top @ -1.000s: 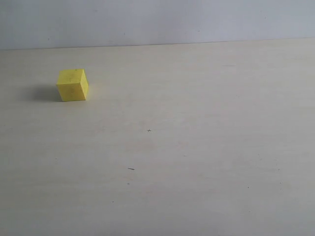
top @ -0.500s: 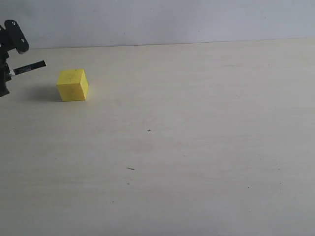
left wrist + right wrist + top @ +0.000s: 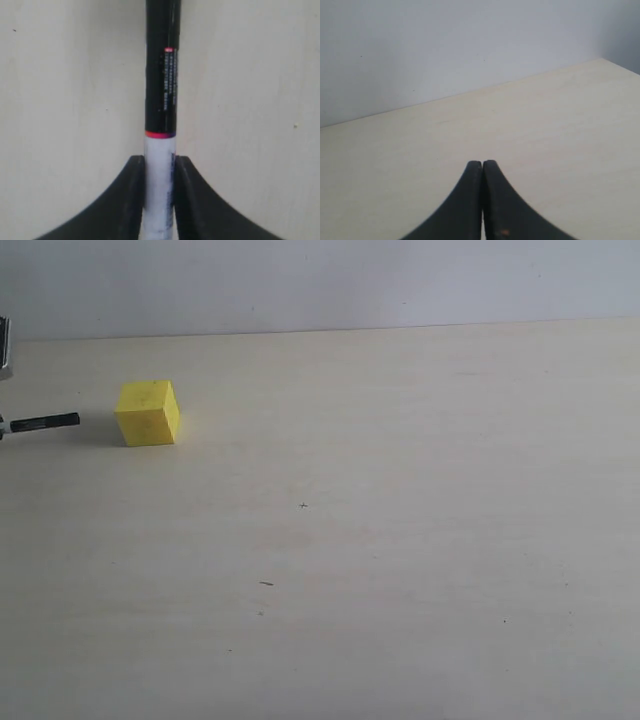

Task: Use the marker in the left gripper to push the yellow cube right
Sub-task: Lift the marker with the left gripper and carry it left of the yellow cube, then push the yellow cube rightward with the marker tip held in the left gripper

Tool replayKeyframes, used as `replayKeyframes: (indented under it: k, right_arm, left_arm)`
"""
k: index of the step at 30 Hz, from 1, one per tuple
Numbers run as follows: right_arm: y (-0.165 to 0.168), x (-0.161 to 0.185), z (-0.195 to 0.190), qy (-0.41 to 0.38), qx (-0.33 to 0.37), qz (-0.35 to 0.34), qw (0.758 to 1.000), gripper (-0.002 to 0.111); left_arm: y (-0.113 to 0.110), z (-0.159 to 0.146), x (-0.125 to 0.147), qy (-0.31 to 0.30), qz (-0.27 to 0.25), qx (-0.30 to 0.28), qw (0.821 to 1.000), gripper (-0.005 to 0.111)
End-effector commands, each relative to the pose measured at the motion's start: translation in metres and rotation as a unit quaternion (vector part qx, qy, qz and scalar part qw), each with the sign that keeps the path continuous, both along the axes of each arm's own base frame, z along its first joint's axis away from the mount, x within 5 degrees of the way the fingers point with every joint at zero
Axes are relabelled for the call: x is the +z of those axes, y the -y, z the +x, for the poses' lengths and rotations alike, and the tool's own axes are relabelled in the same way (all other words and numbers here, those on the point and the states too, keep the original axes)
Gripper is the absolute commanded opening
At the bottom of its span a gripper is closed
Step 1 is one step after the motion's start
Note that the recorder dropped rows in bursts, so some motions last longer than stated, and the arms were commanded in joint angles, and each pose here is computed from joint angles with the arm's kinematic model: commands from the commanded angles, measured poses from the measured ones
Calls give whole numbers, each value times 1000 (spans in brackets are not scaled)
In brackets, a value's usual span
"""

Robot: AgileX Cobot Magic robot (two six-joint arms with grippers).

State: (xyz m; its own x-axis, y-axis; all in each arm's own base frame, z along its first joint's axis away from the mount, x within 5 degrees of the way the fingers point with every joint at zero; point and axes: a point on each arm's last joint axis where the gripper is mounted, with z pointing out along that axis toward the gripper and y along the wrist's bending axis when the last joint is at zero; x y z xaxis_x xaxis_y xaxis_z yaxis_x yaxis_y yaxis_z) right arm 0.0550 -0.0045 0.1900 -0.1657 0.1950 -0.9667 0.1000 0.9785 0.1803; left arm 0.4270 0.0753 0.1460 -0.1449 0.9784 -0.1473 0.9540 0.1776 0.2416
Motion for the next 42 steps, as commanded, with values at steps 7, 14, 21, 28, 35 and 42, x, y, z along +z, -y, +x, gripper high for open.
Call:
replayKeyframes:
  k: [7,14,21,28,35,42]
  right_arm:
    - [0,-1,0,4,1,-1,1000,0]
    - [0,-1,0,4,1,-1,1000,0]
    - [0,-1,0,4,1,-1,1000,0]
    - [0,-1,0,4,1,-1,1000,0]
    - [0,-1,0,4,1,-1,1000,0]
    - [0,-1,0,4,1,-1,1000,0]
  left_arm:
    - [1,19,-9,87,-9,-4,996,0]
    - [0,21,-8,99,2,-25,995,0]
    - [0,22,-12,101,6,-37,994,0]
    - [-1,23,-23,97,19,-55,994,0]
    - [4,23,-23,94,8,-55,994,0]
    - [42,28,-23,98,8,-99,990,0]
